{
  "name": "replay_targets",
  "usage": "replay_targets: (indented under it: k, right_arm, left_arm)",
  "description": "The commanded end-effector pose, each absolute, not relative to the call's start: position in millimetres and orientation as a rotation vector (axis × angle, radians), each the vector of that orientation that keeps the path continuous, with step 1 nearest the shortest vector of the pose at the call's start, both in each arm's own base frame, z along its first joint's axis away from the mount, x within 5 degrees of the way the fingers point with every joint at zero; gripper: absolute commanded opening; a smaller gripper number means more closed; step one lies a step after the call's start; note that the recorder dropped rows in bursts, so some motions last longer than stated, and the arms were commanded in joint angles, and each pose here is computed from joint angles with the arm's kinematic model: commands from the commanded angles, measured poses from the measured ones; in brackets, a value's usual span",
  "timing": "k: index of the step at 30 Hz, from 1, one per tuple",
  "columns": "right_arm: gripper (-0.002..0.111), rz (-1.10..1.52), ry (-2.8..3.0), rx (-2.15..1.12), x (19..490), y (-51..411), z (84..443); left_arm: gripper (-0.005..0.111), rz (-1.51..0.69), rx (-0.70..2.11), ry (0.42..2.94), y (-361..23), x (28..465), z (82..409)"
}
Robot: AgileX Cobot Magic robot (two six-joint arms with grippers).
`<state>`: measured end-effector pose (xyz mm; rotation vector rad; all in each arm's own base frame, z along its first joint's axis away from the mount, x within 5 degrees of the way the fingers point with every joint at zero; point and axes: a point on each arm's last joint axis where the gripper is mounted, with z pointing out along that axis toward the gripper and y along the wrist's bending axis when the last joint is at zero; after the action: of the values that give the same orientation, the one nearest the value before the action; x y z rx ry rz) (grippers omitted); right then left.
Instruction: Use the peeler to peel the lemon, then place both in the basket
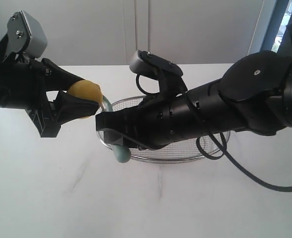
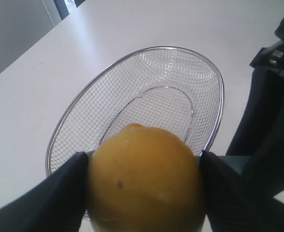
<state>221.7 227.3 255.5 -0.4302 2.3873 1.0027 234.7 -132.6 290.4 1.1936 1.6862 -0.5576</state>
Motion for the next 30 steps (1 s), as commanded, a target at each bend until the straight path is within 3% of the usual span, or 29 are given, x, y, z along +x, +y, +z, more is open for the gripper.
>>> replay_targets:
  k: [1, 17, 30]
  right_arm:
    - [0.0, 0.982, 2.326, -0.419, 220.8, 222.0, 270.3]
    - [0.0, 0.948, 2.039, -0.438, 181.8, 171.2, 353.5]
    - [0.0, 0.506, 2.2, -0.383, 197.4, 145.2, 332.6]
  left_arm:
    - [0.0, -0.597, 1.17, 1.684, -133.1, 232.3, 291.9]
    - [0.0, -0.595, 1.169, 1.685, -133.0, 232.5, 291.9]
    - [0.0, -0.597, 1.17, 1.685, -133.1, 232.4, 291.9]
